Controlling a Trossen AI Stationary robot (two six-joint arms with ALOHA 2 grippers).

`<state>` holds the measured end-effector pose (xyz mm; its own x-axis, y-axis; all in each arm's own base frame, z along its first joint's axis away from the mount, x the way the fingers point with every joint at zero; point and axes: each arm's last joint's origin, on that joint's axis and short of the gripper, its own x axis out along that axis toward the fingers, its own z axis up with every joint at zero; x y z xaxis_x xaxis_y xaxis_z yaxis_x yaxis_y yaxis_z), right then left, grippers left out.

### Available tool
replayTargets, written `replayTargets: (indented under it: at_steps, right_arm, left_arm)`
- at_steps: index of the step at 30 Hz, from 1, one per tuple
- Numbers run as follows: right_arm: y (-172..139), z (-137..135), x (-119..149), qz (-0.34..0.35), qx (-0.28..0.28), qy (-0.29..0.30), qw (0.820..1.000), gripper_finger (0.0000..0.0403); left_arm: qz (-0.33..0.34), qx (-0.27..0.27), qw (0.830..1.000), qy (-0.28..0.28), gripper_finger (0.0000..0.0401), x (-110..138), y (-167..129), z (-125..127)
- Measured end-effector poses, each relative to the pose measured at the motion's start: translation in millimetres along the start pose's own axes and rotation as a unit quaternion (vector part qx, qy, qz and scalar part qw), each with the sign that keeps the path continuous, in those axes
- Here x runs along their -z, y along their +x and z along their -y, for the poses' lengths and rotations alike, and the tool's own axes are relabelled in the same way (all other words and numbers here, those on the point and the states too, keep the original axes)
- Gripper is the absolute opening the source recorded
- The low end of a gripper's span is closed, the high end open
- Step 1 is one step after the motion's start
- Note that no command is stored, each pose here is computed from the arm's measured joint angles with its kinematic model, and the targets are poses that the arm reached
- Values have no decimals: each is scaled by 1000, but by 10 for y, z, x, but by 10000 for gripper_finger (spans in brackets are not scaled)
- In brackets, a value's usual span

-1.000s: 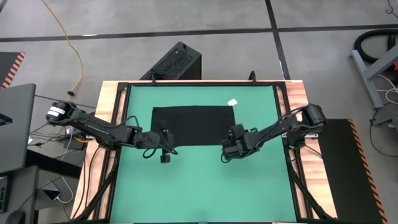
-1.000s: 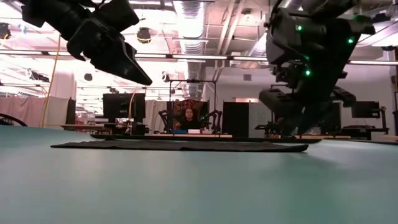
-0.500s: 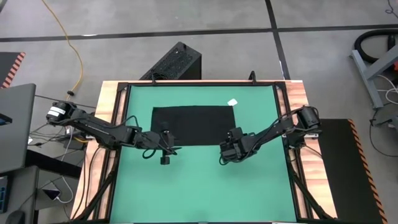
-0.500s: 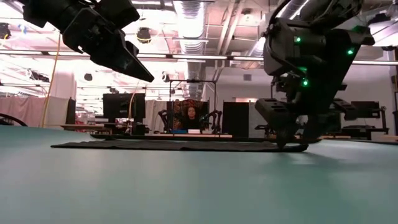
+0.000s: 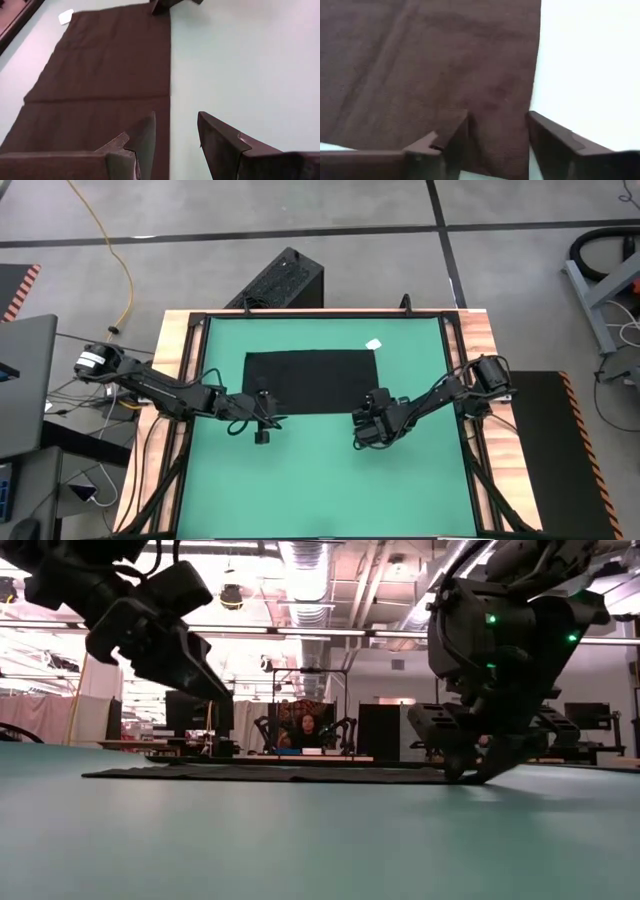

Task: Roll towel
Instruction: Roll the black towel

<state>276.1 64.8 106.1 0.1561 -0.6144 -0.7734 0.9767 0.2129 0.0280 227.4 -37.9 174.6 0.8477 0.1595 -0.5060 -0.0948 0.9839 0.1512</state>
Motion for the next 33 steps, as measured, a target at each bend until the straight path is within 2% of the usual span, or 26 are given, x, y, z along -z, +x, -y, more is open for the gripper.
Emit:
replayTargets:
  at_steps: [7, 11, 15, 23, 28, 33]
  right_arm:
    - [-9, -9, -1, -9, 2, -7, 1000, 72]
    - [-63, -87, -47, -3, -2, -40, 999, 16]
    - [-180, -250, -192, 0, -5, -52, 999, 17]
    - [-431, -639, -664, 77, -40, -133, 987, 14]
    - [-538, -899, -940, 120, -95, -161, 975, 13]
    - [-496, -1140, -1110, 156, -174, -172, 957, 13]
  left_arm:
    - [-5, -5, 1000, -3, 138, 69, 1, -5]
    - [-7, -5, 1000, -2, 138, 77, 1, -5]
    - [-8, -5, 1000, -2, 138, 80, 1, -5]
    - [-34, -26, 999, 4, 138, 132, -2, -19]
    - [-54, -41, 998, -5, 138, 175, -7, -29]
    - [-81, -50, 996, -4, 138, 230, -22, -31]
